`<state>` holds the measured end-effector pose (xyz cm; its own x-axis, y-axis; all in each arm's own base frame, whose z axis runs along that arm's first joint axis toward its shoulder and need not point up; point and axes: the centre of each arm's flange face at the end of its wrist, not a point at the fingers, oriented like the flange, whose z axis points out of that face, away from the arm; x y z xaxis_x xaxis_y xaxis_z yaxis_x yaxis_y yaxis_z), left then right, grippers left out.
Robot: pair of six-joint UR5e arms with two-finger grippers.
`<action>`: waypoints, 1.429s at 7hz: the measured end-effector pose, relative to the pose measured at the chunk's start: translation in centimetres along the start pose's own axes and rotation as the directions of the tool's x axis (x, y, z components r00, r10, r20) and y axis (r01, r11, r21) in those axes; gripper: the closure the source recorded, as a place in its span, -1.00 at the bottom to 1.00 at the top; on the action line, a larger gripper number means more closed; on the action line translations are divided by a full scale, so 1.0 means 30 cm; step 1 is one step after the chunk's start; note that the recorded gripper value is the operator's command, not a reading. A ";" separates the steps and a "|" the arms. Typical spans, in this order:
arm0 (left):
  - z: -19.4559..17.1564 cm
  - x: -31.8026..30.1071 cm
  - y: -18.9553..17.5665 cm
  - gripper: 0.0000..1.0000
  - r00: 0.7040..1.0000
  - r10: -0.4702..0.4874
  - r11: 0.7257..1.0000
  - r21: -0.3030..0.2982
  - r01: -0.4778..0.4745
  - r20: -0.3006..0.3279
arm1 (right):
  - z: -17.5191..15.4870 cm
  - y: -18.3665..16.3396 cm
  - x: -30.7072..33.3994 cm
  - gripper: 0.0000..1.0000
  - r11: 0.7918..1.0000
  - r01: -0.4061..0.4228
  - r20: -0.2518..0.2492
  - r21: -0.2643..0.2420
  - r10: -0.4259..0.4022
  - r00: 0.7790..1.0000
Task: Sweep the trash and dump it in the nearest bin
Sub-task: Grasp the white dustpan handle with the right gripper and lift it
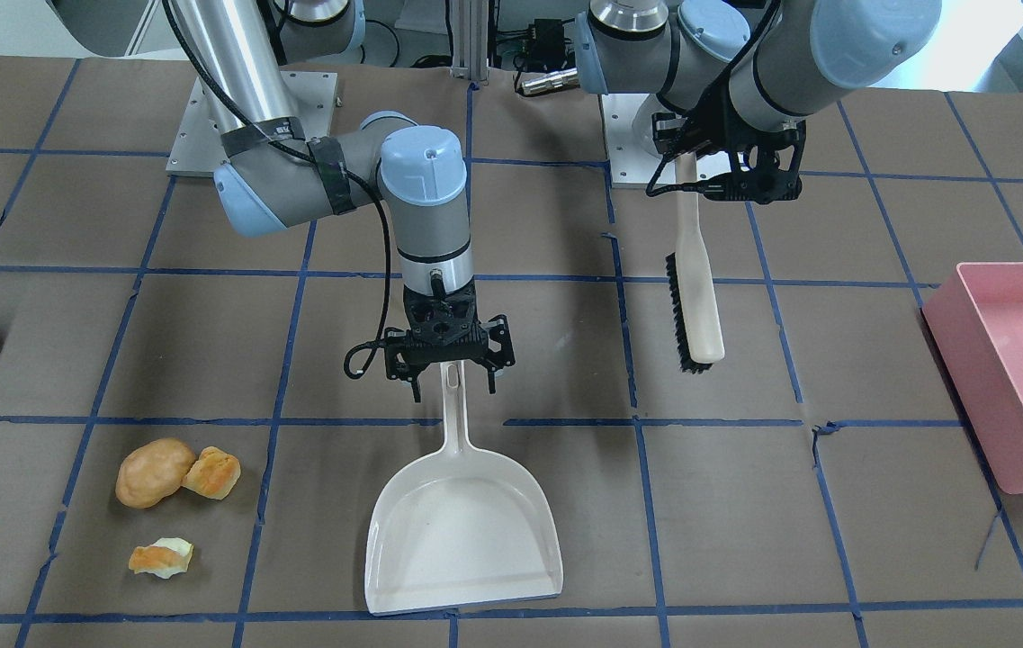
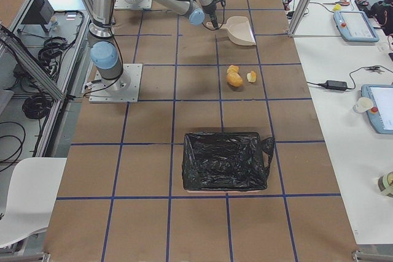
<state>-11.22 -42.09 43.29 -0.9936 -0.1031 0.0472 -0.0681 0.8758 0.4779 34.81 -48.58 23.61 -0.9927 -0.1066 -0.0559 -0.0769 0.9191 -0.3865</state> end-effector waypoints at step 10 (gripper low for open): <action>0.039 0.017 -0.035 1.00 1.000 0.007 1.000 0.003 -0.007 0.001 | 0.005 -0.007 0.023 0.89 1.000 0.003 0.001 -0.027 -0.003 1.000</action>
<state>-11.77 -42.50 41.78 -0.9941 -0.0968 0.0495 -0.0618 0.8776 0.4754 34.16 -48.90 23.50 -0.9924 -0.1097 -0.0559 -0.0823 0.9287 -0.3615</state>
